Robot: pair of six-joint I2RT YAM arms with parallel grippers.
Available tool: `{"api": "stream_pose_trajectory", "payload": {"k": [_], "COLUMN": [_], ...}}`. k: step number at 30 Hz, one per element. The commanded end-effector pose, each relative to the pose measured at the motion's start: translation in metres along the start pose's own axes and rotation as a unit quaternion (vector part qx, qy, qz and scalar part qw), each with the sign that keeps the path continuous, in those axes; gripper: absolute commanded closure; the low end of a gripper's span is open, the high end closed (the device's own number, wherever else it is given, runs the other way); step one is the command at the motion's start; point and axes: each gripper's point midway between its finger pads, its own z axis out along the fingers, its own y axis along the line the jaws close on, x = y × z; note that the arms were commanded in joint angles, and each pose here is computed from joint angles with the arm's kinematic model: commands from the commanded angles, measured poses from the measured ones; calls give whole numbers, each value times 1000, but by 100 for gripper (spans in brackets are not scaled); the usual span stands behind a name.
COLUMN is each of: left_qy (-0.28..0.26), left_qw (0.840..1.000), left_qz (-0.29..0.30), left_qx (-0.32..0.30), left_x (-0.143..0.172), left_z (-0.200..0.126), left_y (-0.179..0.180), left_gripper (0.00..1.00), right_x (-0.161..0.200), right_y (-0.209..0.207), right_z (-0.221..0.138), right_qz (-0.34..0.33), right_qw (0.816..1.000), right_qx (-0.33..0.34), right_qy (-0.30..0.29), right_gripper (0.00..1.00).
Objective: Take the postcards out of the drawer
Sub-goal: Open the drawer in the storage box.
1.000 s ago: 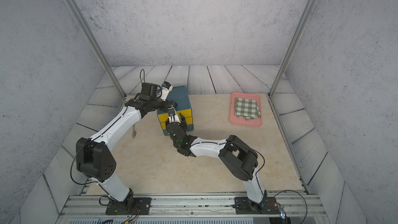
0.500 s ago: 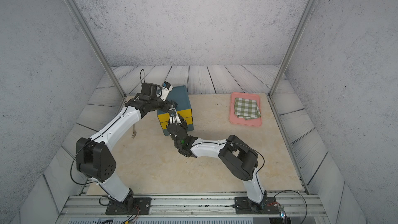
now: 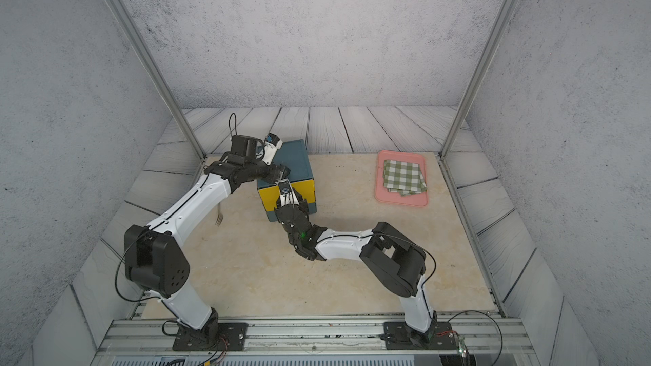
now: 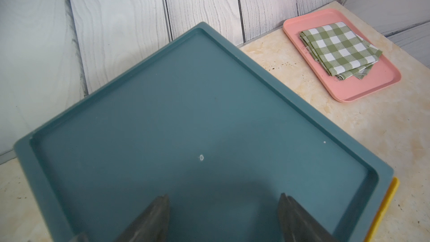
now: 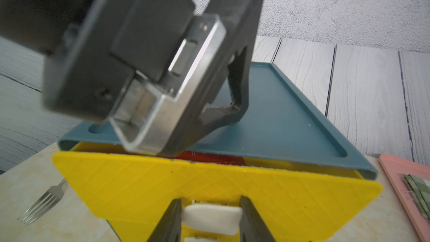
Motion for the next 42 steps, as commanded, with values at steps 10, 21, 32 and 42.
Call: {"api": "stream_pose_trajectory", "payload": {"k": [10,21,32,42], "left_qy": [85,85,85,86], "left_qw": [996,996,996,996], "left_qz": [-27,-28,-28,-28], "left_qx": [17,14,14,12], "left_x": [48,49,49,49], "left_z": [9,9,8,8], "left_y": [-7,-6,-6,-5], "left_gripper": [20,20,20,20], "right_x": [5,6,13,17], "right_y": [-3,-4,-2,-6], "right_z": [-41,-81,-115,-127], "right_qz": [-24,-22,-20,-16], "right_qw": [999,999,999,999], "right_qx": [-5,-10,-17,-18], "right_qy": [25,31,41,48], "right_gripper": [70,70,70,70]}}
